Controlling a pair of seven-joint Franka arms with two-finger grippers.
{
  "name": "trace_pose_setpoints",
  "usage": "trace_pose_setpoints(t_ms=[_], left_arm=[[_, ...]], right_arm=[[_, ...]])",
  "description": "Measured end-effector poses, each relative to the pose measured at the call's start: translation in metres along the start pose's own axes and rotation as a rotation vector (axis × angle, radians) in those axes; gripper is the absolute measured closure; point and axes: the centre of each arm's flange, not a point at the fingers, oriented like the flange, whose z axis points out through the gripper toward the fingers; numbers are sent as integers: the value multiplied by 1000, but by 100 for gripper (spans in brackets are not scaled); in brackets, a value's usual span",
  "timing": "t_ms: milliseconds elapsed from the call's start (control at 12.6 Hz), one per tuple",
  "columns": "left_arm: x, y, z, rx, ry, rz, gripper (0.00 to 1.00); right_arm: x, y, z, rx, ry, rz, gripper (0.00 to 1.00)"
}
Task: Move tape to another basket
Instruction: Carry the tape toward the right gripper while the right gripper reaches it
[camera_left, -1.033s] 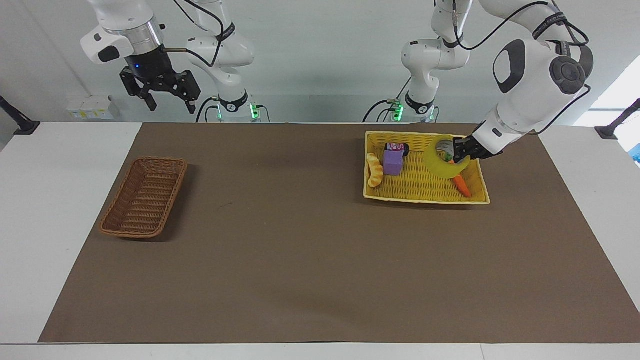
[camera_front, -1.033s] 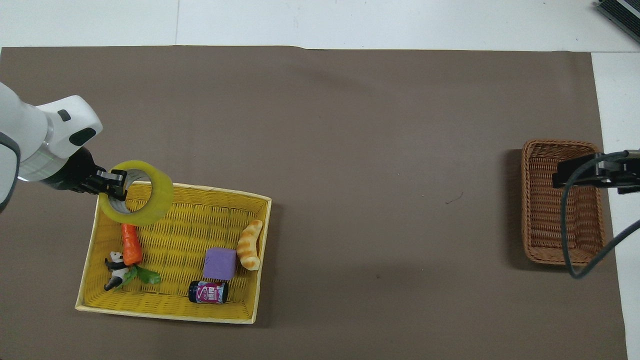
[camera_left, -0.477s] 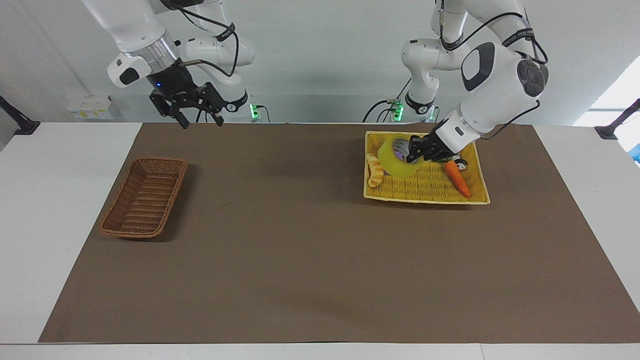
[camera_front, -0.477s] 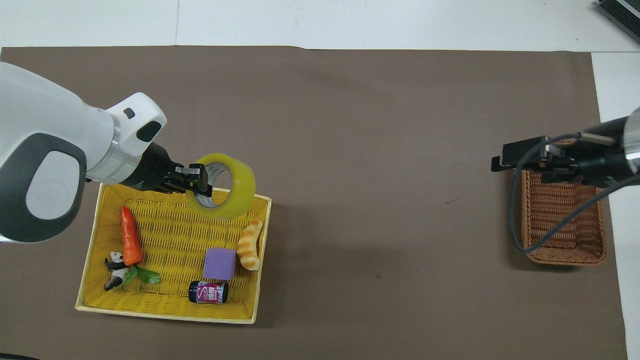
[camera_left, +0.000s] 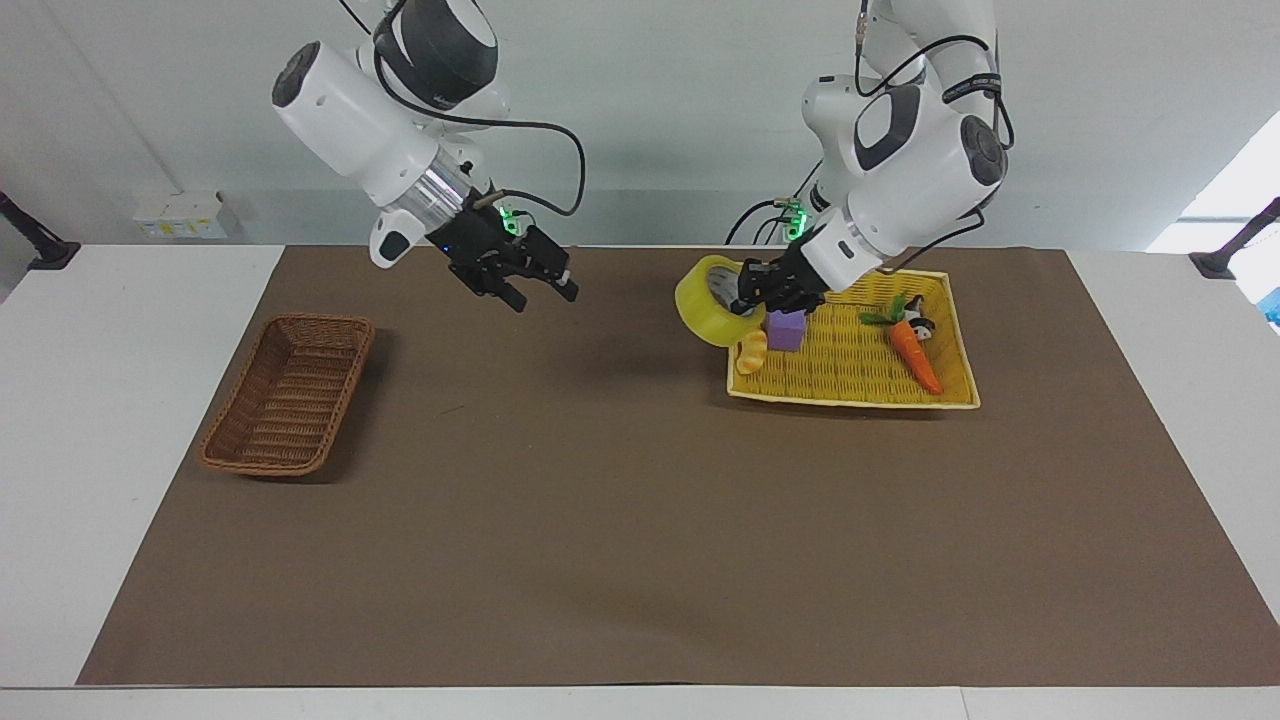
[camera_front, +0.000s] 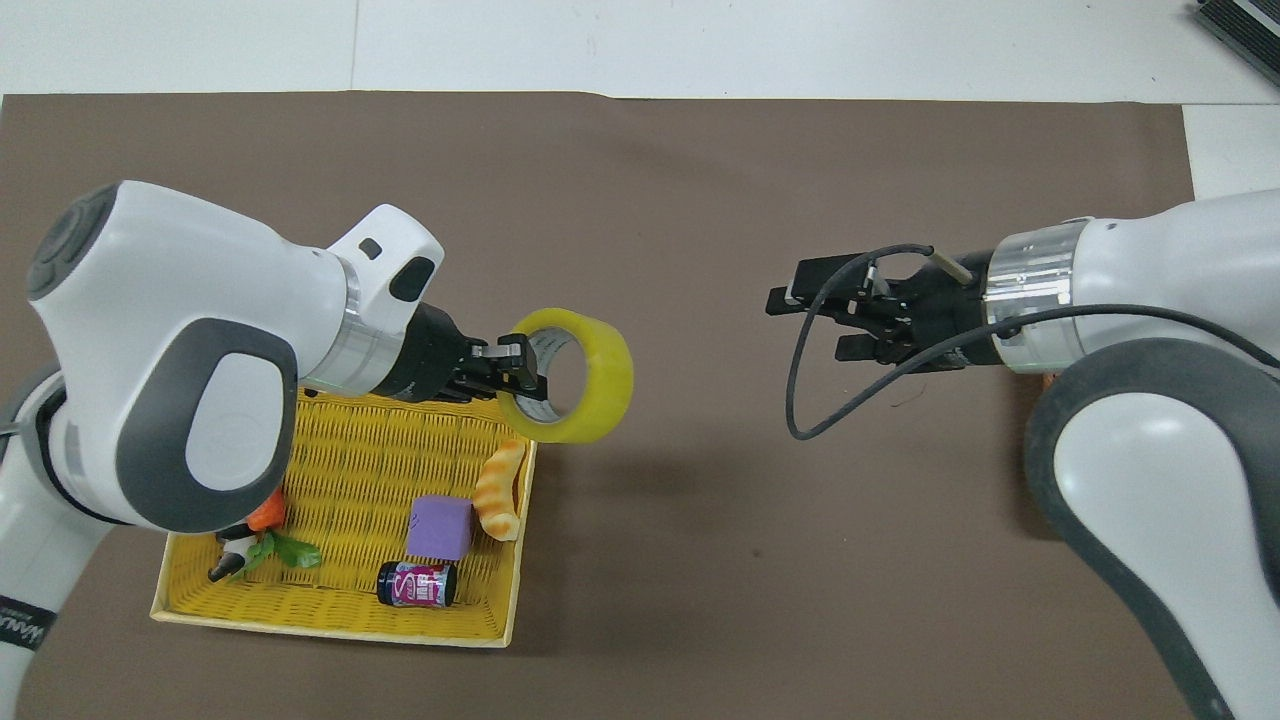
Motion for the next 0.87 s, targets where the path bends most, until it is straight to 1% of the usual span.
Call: trace_pose_setpoints(t_ms=[79, 238, 318, 397, 556, 715, 874], left_arm=[[-6, 11, 6, -21, -5, -18, 78], [-13, 27, 15, -65, -9, -74, 78], [-17, 36, 20, -75, -8, -107, 78], [-22, 44, 25, -78, -11, -134, 78], [-28, 55, 31, -97, -16, -171, 78], [-27, 59, 30, -115, 8, -196, 78], [-31, 68, 35, -125, 28, -204, 78]], right_arm=[[1, -2, 6, 71, -9, 39, 0], [1, -2, 12, 179, -41, 80, 0], [0, 0, 17, 221, -57, 71, 0], [-1, 2, 21, 247, -65, 45, 0], [-4, 3, 27, 258, -74, -7, 0], [-13, 4, 38, 249, -89, -62, 0], [-22, 10, 41, 247, -97, -90, 0]])
